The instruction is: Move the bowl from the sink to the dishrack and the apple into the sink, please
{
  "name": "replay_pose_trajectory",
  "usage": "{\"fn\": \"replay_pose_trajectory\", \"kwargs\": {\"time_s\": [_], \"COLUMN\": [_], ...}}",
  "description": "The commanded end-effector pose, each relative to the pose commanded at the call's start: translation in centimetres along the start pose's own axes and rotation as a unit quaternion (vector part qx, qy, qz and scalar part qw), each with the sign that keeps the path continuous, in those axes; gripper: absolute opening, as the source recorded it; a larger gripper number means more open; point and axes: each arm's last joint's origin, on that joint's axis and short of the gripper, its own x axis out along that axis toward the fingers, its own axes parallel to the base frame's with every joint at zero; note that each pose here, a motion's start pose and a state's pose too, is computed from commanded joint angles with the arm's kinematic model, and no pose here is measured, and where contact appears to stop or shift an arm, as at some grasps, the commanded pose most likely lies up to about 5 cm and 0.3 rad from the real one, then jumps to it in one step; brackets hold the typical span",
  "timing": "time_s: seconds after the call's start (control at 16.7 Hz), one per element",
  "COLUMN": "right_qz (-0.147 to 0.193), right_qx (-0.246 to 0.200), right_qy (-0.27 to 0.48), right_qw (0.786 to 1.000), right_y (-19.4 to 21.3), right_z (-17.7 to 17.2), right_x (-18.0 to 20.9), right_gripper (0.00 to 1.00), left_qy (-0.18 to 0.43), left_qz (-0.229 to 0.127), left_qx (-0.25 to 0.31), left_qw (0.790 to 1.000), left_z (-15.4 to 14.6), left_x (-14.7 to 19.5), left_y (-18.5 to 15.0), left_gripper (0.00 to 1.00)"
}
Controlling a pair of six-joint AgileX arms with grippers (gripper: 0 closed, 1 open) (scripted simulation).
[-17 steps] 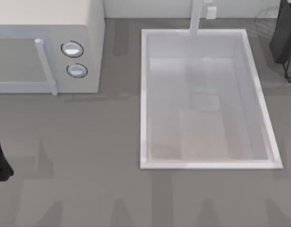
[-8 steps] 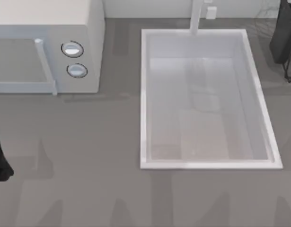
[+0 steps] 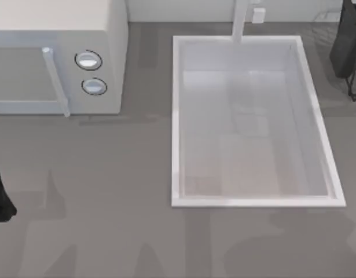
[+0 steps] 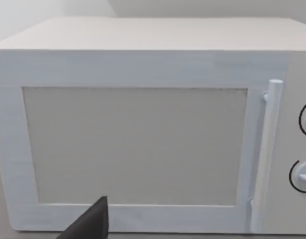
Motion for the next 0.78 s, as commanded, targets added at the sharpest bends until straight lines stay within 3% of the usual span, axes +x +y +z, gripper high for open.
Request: {"fn": "replay_pose_trajectory", "kwargs": {"time_s": [0.18, 0.36, 0.78], "right_qz": [0.025, 0.048, 0.062], "right_qx": [-0.002, -0.001, 0.001], "right_qy": [0.114, 0.181, 0.211], "right_qw": [0.993, 0.982, 0.976], "right_y": [-2.0, -3.6, -4.7], "right_z": [2.5, 4.2, 5.2], "right_x": [2.6, 4.6, 5.6], "right_gripper": [1.0, 1.0, 1.0], "left_qy": [0.0, 0.0, 0.0], "left_qz": [0.0, 0.0, 0.0], "left_qx": [0.0, 0.0, 0.0], "left_qw": [1.0, 1.0, 1.0], "left_z": [0.0, 0.0, 0.0], "left_x": [0.0, 0.0, 0.0], "left_y": [0.0, 0.0, 0.0], "left_gripper": [1.0, 1.0, 1.0]}}
